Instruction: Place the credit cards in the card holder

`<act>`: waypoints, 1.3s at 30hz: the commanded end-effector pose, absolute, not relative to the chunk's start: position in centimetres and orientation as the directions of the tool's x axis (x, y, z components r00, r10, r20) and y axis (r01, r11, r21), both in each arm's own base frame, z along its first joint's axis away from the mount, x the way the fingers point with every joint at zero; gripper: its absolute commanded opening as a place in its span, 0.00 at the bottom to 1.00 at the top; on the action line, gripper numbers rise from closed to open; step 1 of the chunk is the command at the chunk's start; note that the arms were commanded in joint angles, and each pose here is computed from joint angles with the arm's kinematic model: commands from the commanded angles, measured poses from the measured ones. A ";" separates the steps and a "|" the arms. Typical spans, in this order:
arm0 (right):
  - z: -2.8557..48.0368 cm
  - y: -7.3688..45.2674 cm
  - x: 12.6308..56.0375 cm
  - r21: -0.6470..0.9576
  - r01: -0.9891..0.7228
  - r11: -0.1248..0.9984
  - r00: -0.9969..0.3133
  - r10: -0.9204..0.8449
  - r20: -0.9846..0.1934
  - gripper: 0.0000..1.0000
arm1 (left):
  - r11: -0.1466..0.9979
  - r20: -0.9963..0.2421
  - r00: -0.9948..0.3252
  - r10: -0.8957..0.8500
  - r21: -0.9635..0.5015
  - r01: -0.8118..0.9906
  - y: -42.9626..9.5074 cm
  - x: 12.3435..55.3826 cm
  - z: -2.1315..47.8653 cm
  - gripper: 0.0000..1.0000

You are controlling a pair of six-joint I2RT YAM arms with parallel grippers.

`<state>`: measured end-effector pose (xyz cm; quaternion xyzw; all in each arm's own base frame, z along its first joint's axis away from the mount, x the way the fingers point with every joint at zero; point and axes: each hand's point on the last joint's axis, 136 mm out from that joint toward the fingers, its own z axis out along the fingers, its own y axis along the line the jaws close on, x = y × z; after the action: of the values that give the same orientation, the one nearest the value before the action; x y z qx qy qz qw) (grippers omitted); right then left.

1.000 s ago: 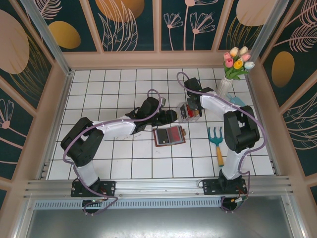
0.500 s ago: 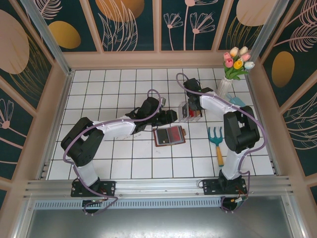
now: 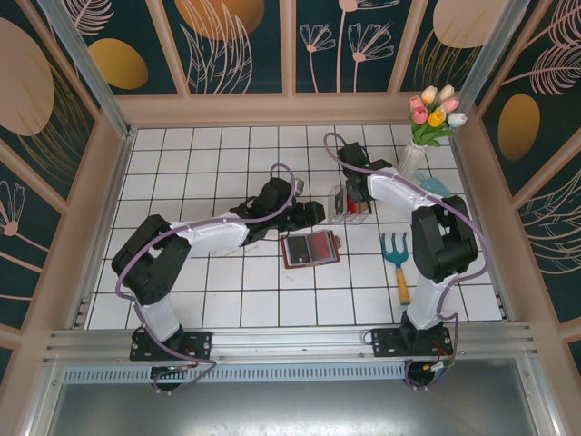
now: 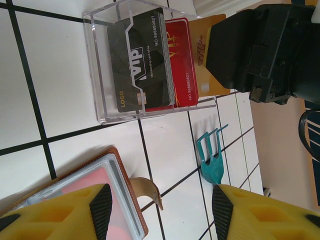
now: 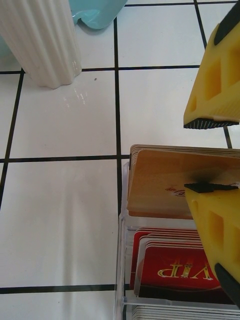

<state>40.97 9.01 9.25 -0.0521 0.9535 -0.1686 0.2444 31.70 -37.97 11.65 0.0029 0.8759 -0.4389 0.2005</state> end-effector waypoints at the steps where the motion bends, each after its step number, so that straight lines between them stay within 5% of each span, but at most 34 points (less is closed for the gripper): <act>1: 11.6 8.4 40.9 -0.370 0.004 0.929 -0.862 -0.185 -0.473 0.36 | 0.597 -0.349 -0.923 -0.162 -0.780 0.190 -38.7 31.7 12.0 0.57; 26: 13.7 9.6 40.8 -0.291 -0.004 0.957 -0.841 -0.161 -0.517 0.14 | 0.598 -0.347 -0.924 -0.162 -0.779 0.188 -38.7 31.8 12.0 0.57; 34: 18.9 12.7 39.7 -0.023 -0.044 0.999 -0.777 -0.049 -0.627 0.01 | 0.588 -0.379 -0.906 -0.189 -0.782 0.204 -38.2 32.0 13.7 0.58; 39: 24.0 15.3 37.5 0.275 -0.146 0.950 -0.713 0.092 -0.695 0.00 | 0.508 -0.384 -0.885 -0.263 -0.835 0.211 -36.8 32.4 16.9 0.61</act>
<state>38.89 13.09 20.86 -0.0207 0.9327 0.0395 0.3579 31.59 -37.58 12.82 -0.0015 0.8678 -0.4526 0.2054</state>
